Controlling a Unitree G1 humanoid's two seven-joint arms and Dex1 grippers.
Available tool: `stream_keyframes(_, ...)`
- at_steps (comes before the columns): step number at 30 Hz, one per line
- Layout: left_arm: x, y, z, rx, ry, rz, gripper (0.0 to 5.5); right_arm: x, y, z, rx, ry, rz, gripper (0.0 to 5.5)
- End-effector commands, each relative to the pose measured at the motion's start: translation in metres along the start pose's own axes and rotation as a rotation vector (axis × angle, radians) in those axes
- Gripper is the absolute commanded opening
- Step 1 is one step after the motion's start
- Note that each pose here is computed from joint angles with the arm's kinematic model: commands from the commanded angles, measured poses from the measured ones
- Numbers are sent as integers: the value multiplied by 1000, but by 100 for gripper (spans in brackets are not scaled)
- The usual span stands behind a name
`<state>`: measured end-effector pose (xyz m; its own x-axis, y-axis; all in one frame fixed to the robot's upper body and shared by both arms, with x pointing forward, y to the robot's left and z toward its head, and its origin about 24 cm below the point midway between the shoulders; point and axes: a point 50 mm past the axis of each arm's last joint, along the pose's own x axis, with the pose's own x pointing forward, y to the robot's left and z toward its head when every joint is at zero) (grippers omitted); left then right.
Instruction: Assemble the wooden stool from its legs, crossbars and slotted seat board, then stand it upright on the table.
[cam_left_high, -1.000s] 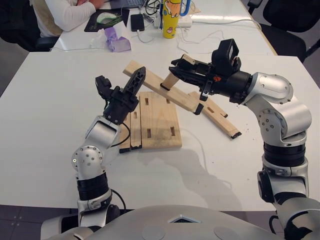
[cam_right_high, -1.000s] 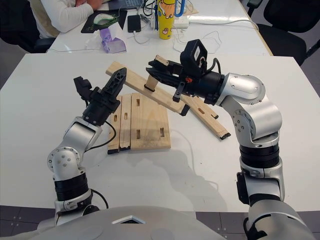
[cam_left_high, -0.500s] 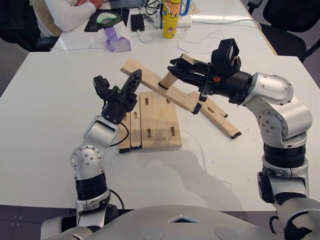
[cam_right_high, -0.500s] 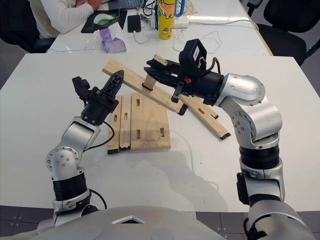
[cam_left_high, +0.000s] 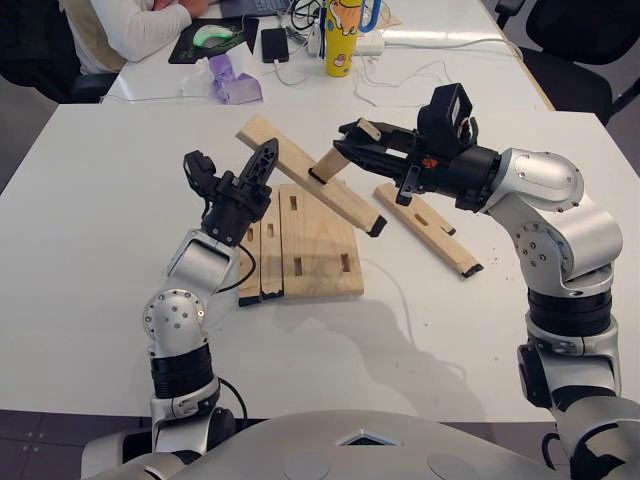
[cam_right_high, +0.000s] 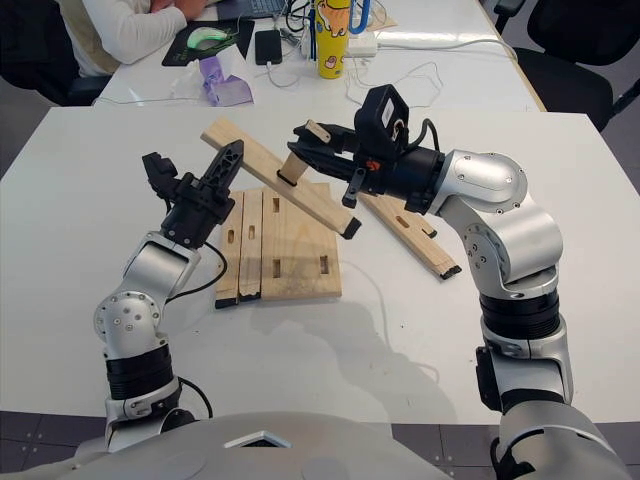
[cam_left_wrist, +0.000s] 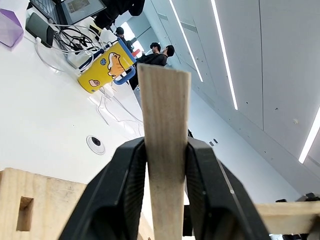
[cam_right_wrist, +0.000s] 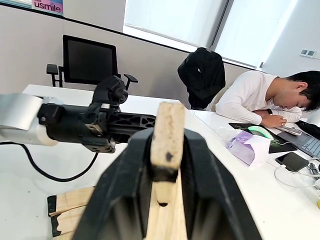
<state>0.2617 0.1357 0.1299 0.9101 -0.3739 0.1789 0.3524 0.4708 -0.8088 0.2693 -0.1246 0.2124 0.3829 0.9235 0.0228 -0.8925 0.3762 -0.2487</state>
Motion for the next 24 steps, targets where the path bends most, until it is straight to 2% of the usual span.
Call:
stream_keyframes(1, 3, 1, 6, 21, -24, 21, 106, -2, -7, 17, 38, -115, -35, 79)
stream_keyframes(7, 2, 5, 7, 26, -35, 47, 106, -7, -28, 48, 177, -329, -119, 79)
stream_keyframes(10, 2, 8, 9, 31, -41, 66, 106, -13, -42, 48, 251, -345, -208, 79)
stream_keyframes(12, 2, 10, 12, 48, -53, 80, 106, -12, -48, 31, 221, -215, -272, 79)
stream_keyframes(15, -1, 20, 25, 80, -109, 156, 106, -13, -51, -22, 45, 157, -348, 79)
stream_keyframes(17, -3, 30, 34, 92, -156, 224, 106, -18, -40, -56, -67, 348, -297, 79)
stream_keyframes(20, -6, 40, 47, 121, -219, 305, 106, -24, -13, -81, -30, 417, -115, 79)
stream_keyframes(24, -9, 47, 56, 136, -252, 354, 106, -31, 14, -91, 56, 438, 112, 79)
